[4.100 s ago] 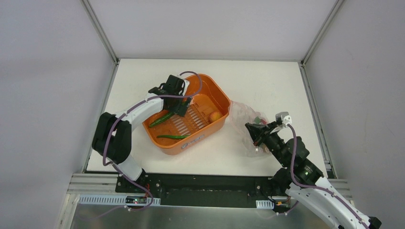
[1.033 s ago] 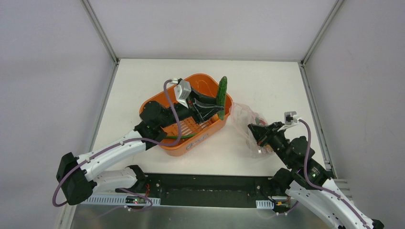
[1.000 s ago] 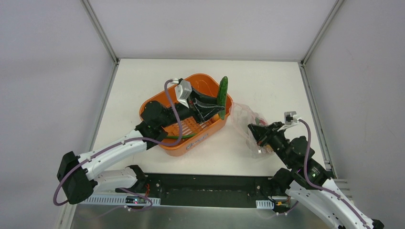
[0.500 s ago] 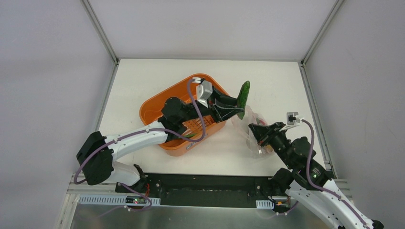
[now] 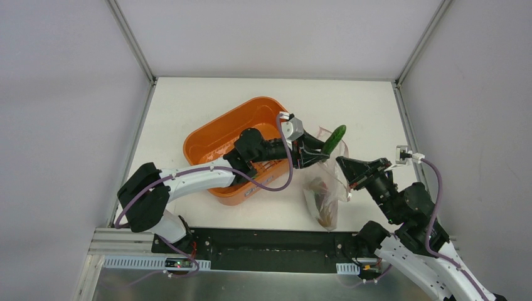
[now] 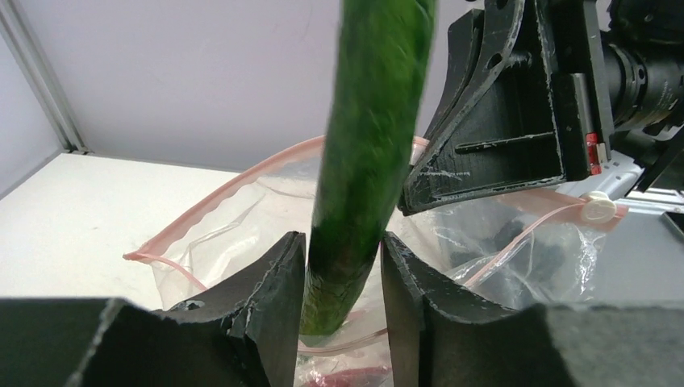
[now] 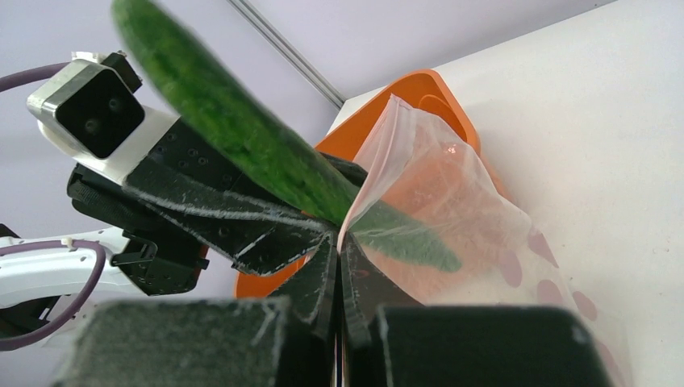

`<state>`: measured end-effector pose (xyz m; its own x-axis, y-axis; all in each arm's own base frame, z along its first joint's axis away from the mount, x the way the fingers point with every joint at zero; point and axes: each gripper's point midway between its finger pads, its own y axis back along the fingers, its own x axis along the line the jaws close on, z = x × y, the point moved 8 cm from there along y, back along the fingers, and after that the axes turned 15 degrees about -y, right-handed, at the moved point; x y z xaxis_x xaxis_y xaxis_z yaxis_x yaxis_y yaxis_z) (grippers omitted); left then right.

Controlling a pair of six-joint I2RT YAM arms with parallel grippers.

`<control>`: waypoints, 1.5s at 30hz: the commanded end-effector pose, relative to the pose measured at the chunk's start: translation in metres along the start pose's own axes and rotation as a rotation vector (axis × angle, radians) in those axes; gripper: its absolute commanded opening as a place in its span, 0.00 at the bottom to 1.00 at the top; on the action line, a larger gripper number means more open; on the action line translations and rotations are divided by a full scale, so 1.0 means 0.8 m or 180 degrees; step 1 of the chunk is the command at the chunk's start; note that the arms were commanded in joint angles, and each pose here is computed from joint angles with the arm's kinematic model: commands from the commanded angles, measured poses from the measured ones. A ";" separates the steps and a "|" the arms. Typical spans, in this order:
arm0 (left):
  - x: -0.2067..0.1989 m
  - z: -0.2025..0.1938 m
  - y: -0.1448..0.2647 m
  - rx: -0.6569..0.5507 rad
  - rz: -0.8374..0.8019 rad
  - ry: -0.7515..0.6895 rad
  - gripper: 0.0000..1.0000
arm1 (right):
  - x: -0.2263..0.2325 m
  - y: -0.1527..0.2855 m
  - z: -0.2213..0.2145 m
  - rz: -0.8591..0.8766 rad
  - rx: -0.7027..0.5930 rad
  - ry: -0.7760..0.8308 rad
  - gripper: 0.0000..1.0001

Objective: Place the food in the zip-top bag and seal the zipper

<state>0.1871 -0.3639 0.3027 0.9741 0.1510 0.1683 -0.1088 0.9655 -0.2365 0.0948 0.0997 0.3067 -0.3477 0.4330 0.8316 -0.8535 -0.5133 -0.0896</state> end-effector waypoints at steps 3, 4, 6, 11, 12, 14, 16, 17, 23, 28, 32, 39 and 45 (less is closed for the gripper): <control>-0.003 0.032 -0.005 -0.0037 -0.0101 -0.0344 0.51 | 0.009 0.001 0.010 0.0033 -0.0130 -0.0072 0.00; -0.004 0.033 -0.003 -0.0002 -0.0116 -0.0344 0.55 | 0.008 0.002 0.010 0.0028 -0.0130 -0.0070 0.00; -0.005 0.034 -0.001 0.0053 -0.0122 -0.0349 0.61 | 0.007 0.002 0.009 0.0036 -0.0127 -0.0052 0.00; -0.006 0.041 0.005 0.0089 -0.0121 -0.0388 0.62 | 0.007 0.004 0.008 0.0097 -0.0120 -0.0029 0.00; -0.006 0.044 0.006 0.0091 -0.0112 -0.0387 0.62 | 0.007 0.005 0.007 0.0105 -0.0104 -0.0019 0.00; -0.007 0.052 0.011 0.0055 -0.0058 -0.0373 0.62 | 0.006 0.005 0.005 0.0138 -0.0046 0.0017 0.00; -0.009 0.059 0.019 0.0032 0.0001 -0.0380 0.63 | 0.005 0.005 -0.001 0.0182 0.0068 0.0108 0.00; -0.009 0.063 0.024 0.0040 0.0046 -0.0384 0.64 | 0.004 0.005 -0.003 0.0189 0.0128 0.0166 0.00; -0.008 0.077 0.075 0.0512 0.0479 -0.0500 0.75 | -0.011 0.002 -0.007 -0.0135 0.0251 0.0439 0.00; -0.001 0.064 0.132 0.1122 0.0991 -0.0466 0.83 | -0.014 0.002 0.023 -0.0469 -0.0269 0.0573 0.00; 0.009 0.047 0.177 0.1523 0.1393 -0.0285 0.88 | -0.006 0.006 0.050 -0.0623 -0.0591 0.0783 0.00; 0.027 0.005 0.243 0.2287 0.2078 0.0189 0.89 | 0.006 0.006 0.067 -0.0675 -0.0696 0.0977 0.00; 0.046 -0.009 0.265 0.2696 0.2434 0.0470 0.90 | -0.010 -0.011 0.044 -0.0788 -0.0469 0.0932 0.00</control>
<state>0.1975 -0.1650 0.2545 0.6610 0.7348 0.1522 -0.7146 0.5546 0.4263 0.1107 0.0667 0.3249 -0.2200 0.7243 0.6535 -0.9625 -0.2702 -0.0245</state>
